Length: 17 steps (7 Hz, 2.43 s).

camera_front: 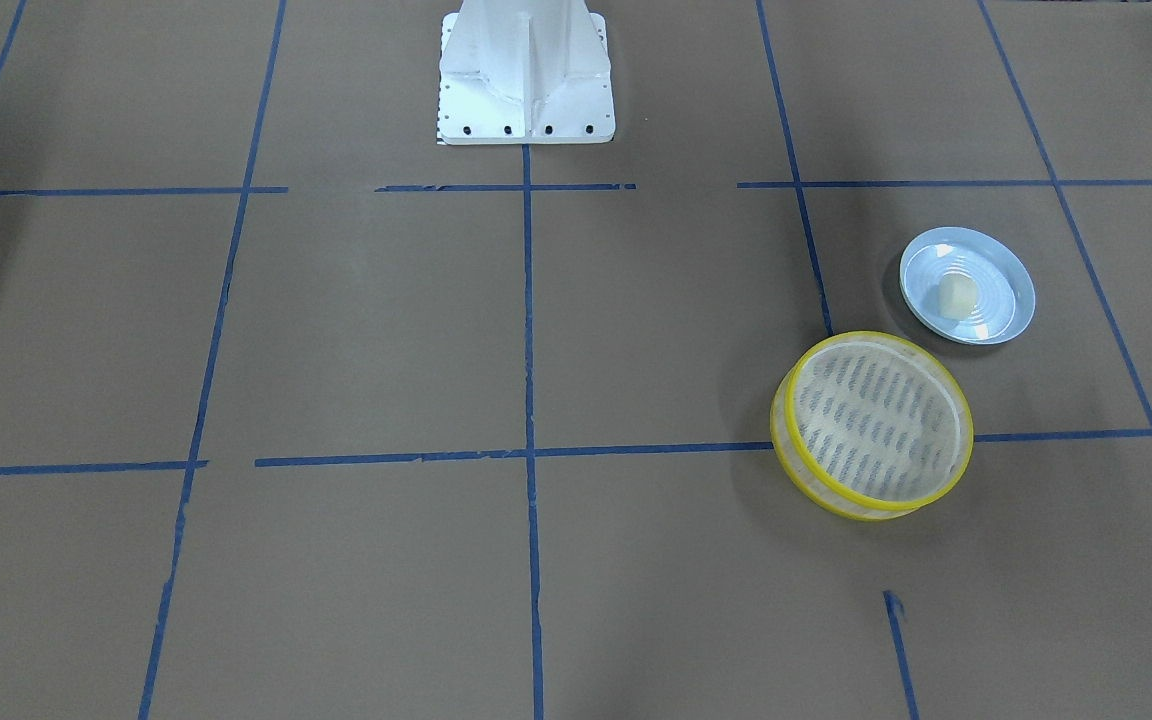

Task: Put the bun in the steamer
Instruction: 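Move the left gripper toward the light blue plate with the bun, then lower the left gripper over the cream bun on the plate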

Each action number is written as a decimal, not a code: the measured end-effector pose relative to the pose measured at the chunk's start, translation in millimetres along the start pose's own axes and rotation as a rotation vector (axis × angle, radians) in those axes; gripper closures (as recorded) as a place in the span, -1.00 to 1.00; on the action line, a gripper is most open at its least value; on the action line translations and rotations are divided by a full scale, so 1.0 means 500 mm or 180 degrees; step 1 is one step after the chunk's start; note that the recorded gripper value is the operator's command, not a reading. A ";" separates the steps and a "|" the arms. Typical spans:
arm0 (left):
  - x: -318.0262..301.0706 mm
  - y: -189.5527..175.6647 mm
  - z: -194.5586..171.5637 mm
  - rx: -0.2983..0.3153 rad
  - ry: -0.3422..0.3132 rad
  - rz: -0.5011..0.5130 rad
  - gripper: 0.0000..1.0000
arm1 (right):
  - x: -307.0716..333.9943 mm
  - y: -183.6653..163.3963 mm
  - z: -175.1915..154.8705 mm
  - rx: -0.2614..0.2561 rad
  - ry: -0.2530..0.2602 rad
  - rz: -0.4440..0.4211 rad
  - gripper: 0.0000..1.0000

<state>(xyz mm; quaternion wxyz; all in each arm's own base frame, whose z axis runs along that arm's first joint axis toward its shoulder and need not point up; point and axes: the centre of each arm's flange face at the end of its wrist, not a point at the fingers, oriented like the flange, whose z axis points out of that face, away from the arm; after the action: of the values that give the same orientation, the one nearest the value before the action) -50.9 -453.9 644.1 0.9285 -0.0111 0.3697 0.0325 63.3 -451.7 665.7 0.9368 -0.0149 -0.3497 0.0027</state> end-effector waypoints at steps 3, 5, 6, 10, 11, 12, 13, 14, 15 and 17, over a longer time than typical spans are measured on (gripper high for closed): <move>0.055 -0.008 -0.048 0.0149 -0.0024 0.0180 -1.00 | 0.000 0.000 0.000 0.0000 0.0000 -0.0001 -1.00; 0.097 -0.032 -0.086 0.0273 -0.0054 0.0314 -1.00 | 0.000 0.000 0.000 0.0000 0.0000 -0.0001 -1.00; 0.140 -0.039 -0.105 0.0333 -0.0054 0.0412 -1.00 | 0.000 0.000 0.000 0.0000 0.0000 -0.0002 -1.00; 0.421 -0.024 -0.081 0.0236 0.0095 0.0439 -1.00 | 0.000 0.000 0.000 0.0000 0.0000 -0.0002 -1.00; 0.484 -0.016 -0.043 0.0164 0.0078 0.0393 -1.00 | 0.000 0.000 0.000 0.0000 0.0000 -0.0003 -1.00; 0.538 -0.006 -0.002 0.0177 0.0011 0.0285 -1.00 | 0.000 0.000 0.000 0.0000 0.0000 -0.0001 -1.00; 0.569 0.002 0.035 0.0185 -0.0021 0.0196 -1.00 | 0.000 0.000 0.000 0.0001 0.0000 0.0000 -1.00; 0.578 0.004 0.077 0.0179 -0.0031 0.0168 -1.00 | 0.000 0.000 0.000 0.0001 0.0000 0.0001 -1.00; 0.568 0.005 0.112 0.0203 -0.0033 0.0161 -1.00 | 0.000 0.000 0.000 0.0000 0.0000 0.0000 -1.00; 0.526 0.016 0.183 0.0279 -0.0009 0.0107 -1.00 | 0.000 0.000 0.000 0.0001 0.0000 0.0001 -1.00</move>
<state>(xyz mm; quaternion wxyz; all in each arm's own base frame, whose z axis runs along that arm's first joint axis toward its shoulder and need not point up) 201.9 -428.0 529.7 0.9279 0.0360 0.3697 0.0319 63.4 -451.7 665.7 0.9368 -0.0148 -0.3497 0.0029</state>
